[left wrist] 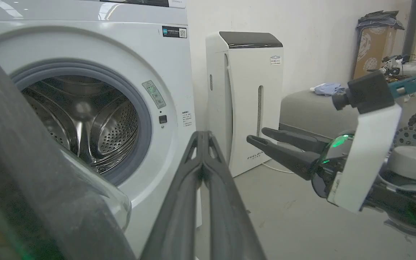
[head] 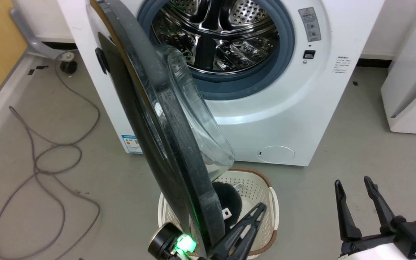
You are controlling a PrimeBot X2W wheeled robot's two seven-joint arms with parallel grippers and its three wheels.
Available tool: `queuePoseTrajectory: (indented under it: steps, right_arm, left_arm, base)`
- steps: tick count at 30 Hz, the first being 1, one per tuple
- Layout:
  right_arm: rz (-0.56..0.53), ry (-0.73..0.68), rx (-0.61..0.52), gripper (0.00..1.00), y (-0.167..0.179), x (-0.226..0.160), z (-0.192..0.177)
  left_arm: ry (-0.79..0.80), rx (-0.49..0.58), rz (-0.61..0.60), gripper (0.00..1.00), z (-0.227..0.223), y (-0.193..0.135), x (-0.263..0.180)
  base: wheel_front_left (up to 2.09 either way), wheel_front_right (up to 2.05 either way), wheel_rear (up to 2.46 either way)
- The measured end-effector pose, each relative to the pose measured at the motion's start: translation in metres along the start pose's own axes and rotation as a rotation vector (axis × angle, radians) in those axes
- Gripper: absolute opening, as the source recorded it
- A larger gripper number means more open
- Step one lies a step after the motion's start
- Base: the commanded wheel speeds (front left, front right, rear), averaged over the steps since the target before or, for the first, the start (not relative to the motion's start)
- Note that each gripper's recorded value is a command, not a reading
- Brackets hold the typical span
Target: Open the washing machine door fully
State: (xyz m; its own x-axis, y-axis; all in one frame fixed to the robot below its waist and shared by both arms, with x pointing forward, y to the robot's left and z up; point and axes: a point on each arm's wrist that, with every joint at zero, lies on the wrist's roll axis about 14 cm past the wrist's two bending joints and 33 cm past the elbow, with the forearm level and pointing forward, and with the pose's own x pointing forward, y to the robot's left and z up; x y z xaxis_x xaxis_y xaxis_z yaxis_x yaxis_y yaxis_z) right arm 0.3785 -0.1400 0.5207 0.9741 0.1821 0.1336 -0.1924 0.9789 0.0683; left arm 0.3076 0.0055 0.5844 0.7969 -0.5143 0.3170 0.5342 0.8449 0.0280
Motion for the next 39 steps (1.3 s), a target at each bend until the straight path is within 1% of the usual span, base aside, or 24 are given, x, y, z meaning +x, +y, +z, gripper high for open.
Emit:
queuePoseTrajectory:
  steps: [10,15,18,24,30,35,39]
  right_arm:
    - [0.035,0.005,-0.001,1.00,0.010,0.007,-0.003]
    - [0.041,0.007,0.000,1.00,0.011,0.014,-0.005]
    - [0.062,0.011,0.005,1.00,0.018,0.019,-0.007]
    - [0.127,0.022,0.020,1.00,0.040,0.031,-0.013]
    - [0.213,0.030,0.040,1.00,0.069,0.043,-0.019]
    - [0.283,0.037,0.057,1.00,0.094,0.052,-0.024]
    - [0.332,0.042,0.068,1.00,0.112,0.056,-0.027]
  left_arm:
    - [0.099,0.002,0.145,0.00,-0.027,0.034,-0.021]
    - [0.107,0.004,0.182,0.00,-0.027,0.042,-0.027]
    - [0.107,0.008,0.205,0.00,-0.026,0.046,-0.031]
    - [0.102,0.034,0.259,0.00,-0.020,0.058,-0.042]
    - [0.103,0.076,0.329,0.00,-0.012,0.072,-0.058]
    - [0.117,0.086,0.406,0.00,-0.010,0.079,-0.077]
    - [0.125,0.108,0.486,0.00,-0.007,0.092,-0.092]
  base:
    - [0.00,0.00,0.00]
    - [0.00,0.00,0.00]
    - [0.00,0.00,0.00]
    - [0.00,0.00,0.00]
    - [0.00,0.00,0.00]
    - [0.00,0.00,0.00]
    - [0.00,0.00,0.00]
